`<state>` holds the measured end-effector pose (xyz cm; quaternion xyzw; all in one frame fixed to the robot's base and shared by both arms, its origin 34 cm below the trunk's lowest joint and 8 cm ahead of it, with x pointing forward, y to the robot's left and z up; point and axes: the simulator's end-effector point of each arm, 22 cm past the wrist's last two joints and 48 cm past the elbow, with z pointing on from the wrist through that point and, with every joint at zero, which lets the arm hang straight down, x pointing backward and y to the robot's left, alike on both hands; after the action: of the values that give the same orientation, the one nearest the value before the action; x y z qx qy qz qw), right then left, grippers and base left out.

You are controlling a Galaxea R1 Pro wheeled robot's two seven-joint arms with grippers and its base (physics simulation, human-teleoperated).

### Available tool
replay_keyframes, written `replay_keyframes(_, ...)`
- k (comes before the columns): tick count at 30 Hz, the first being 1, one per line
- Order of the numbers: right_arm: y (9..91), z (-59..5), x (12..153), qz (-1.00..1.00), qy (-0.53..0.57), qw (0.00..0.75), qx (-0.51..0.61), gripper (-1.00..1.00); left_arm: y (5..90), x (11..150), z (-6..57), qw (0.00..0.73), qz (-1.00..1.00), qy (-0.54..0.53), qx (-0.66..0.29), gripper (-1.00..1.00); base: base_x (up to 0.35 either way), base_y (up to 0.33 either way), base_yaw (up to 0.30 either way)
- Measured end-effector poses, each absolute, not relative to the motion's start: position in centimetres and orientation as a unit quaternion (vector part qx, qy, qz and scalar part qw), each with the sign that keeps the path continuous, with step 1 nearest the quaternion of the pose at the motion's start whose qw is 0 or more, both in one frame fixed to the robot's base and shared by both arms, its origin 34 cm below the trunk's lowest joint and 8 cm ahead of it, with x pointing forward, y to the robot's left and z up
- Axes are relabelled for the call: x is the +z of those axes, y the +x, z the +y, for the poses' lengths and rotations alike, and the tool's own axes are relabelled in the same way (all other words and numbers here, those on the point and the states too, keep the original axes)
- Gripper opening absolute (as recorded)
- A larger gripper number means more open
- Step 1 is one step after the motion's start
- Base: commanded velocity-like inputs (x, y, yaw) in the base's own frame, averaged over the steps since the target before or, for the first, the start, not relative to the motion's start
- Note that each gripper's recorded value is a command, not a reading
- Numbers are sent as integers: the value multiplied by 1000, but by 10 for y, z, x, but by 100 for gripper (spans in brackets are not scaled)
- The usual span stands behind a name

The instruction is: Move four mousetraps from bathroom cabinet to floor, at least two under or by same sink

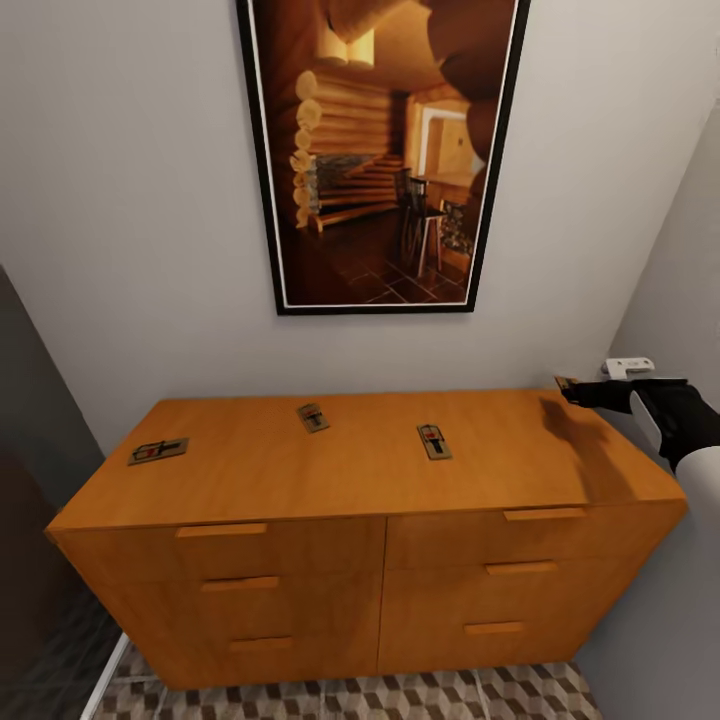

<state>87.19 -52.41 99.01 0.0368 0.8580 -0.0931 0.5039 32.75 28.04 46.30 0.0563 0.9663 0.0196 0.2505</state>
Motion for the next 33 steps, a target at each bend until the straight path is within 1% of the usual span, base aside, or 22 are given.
replay_keyframes(13,871,-524,983,861,39,498,-91,-100,328,463,280,251,966,56,20,100,-328,0,0)
replay_keyframes(21,864,-523,955,874,44,477,-84,-100,328,463,280,251,966,56,20,100,-332,0,0)
replay_keyframes(33,864,-522,951,875,44,476,-83,-100,328,463,280,251,966,56,20,100,-332,0,0)
